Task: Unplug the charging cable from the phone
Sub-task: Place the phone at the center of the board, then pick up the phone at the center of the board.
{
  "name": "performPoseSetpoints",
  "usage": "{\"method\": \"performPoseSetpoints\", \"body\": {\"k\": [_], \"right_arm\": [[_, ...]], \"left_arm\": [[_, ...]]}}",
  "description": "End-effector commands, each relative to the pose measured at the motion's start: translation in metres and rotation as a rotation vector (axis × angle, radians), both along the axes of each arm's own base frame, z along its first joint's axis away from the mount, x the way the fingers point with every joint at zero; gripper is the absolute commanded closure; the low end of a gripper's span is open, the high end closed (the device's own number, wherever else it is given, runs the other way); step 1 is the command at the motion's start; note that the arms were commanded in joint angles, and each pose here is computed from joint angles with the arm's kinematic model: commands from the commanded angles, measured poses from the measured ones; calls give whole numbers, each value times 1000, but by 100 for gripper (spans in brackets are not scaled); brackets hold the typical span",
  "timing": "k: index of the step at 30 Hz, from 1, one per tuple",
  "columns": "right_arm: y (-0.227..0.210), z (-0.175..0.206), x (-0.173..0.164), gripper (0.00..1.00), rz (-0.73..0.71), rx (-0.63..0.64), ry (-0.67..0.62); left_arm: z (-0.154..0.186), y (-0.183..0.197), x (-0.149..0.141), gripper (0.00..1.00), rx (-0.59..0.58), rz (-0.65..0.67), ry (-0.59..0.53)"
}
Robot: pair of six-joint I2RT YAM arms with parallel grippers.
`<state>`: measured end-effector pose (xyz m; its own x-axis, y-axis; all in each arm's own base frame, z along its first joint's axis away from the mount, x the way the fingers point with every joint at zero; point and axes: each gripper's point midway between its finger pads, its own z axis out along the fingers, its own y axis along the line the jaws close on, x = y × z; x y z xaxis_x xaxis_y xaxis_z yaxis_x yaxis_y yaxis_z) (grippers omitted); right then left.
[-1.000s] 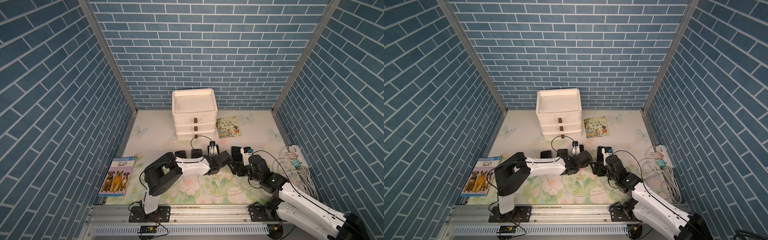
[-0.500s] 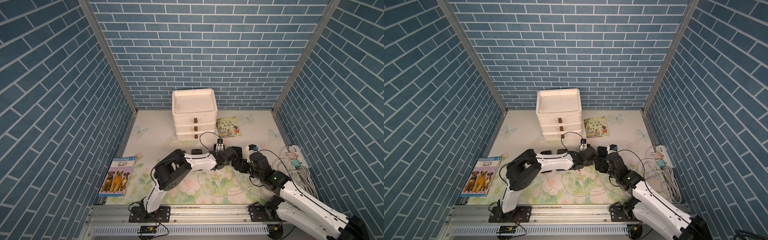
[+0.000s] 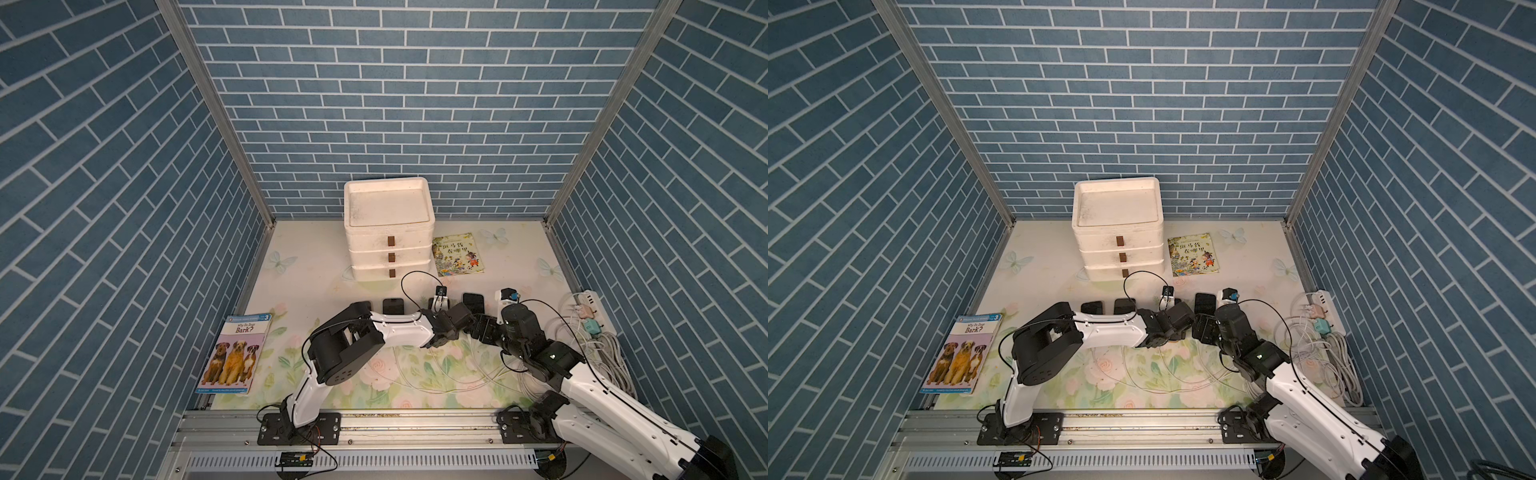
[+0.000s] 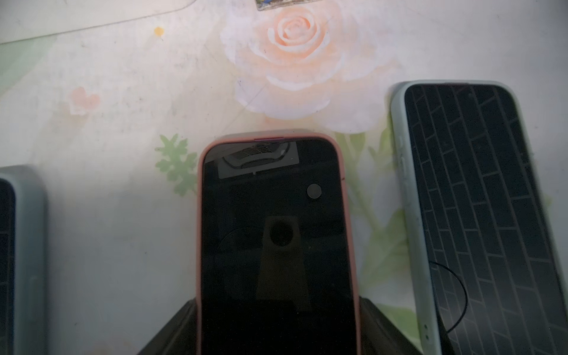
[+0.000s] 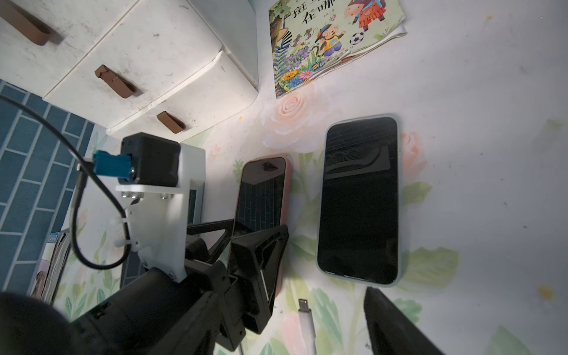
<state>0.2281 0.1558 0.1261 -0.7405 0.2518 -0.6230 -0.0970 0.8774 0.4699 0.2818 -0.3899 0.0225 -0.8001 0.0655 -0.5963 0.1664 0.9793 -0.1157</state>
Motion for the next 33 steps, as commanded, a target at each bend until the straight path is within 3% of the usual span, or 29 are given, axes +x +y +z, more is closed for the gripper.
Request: {"method": "performPoseSetpoints", "body": {"k": [1, 2, 3, 4, 11, 14, 17, 19, 22, 33], "right_arm": [[3, 8, 6, 22, -11, 22, -11], [4, 8, 5, 22, -7, 22, -10], [4, 9, 5, 22, -4, 23, -12], [5, 11, 5, 22, 5, 25, -16], [6, 26, 5, 21, 41, -1, -53], [9, 40, 7, 21, 68, -10, -82], [20, 54, 8, 21, 129, 8, -115], [28, 64, 9, 21, 161, 27, -137], [42, 71, 12, 21, 197, 35, -146], [80, 56, 1, 21, 257, 18, -120]], "left_arm": [[-24, 8, -27, 78, 21, 6, 103], [-21, 9, -25, 55, 21, 14, 88], [-15, 11, -22, 20, 19, 21, 68], [-9, 12, -18, 3, 17, 31, 48], [58, 18, 9, 0, -15, 81, -129], [100, 38, 15, 0, -30, 136, -231], [114, 73, 15, 0, 13, 178, -306], [114, 94, 19, 0, 26, 202, -288], [91, 124, 24, 0, 63, 227, -176], [37, 136, 11, 0, 114, 152, 25]]}}
